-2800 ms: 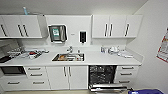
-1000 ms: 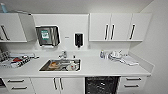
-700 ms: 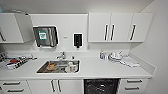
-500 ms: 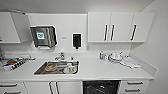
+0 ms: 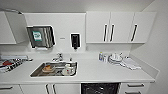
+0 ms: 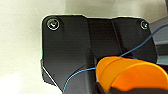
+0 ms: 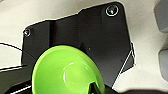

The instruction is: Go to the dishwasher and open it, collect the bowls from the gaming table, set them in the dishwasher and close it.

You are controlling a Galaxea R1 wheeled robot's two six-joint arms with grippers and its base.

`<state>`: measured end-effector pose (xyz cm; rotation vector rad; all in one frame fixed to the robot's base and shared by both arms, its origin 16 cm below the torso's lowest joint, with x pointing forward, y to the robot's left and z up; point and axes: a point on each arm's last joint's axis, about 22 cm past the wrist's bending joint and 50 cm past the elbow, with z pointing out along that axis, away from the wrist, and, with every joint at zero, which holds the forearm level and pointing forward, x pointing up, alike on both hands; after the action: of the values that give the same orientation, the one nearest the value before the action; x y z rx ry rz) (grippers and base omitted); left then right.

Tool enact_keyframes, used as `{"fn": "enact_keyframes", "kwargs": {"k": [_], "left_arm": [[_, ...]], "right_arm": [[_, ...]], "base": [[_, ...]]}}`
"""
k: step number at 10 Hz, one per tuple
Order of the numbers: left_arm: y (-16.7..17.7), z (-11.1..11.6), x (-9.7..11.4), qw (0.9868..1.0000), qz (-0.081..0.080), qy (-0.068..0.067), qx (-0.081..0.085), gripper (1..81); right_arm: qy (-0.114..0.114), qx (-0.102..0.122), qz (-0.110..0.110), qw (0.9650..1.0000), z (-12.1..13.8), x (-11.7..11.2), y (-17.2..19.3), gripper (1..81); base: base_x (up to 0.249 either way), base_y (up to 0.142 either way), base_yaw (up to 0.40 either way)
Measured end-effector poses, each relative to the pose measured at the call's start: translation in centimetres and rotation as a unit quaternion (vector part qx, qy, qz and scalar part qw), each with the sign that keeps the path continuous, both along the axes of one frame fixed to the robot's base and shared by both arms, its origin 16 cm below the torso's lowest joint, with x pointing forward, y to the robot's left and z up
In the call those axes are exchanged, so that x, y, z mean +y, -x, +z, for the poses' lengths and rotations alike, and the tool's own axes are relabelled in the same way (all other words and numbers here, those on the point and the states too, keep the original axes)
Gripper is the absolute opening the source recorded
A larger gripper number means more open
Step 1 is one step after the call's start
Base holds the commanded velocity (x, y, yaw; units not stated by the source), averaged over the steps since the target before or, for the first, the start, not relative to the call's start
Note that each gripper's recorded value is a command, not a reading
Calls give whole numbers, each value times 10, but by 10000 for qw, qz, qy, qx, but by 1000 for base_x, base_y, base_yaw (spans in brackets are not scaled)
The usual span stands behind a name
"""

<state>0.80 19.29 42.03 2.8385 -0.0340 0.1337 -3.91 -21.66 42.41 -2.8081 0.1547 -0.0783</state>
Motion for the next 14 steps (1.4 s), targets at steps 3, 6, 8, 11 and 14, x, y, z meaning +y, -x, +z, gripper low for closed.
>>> {"fn": "enact_keyframes", "kwargs": {"k": [3, 6, 8, 11, 14], "left_arm": [[3, 0, 0, 10000, -5, -4, 21, 10], [2, 1, 0, 10000, -7, 61, 18, 10], [1, 7, 1, 9997, -14, 252, 9, 10], [6, 26, -3, 9974, -9, 713, 137, 10], [31, 34, 54, 9968, 41, 594, 537, 10]], "right_arm": [[-43, 8, -2, 10000, 1, 3, 2, 10], [-216, 10, -10, 9998, 7, 4, 2, 10], [-332, 11, -37, 9994, 14, -4, 2, 10], [-339, 217, -78, 9992, 17, -10, 19, 10], [-357, 611, -106, 9974, 19, -8, 47, 10]], "base": [[0, 0, 0], [0, 0, 0], [0, 0, 0], [0, 0, 0], [0, 0, 0]]}}
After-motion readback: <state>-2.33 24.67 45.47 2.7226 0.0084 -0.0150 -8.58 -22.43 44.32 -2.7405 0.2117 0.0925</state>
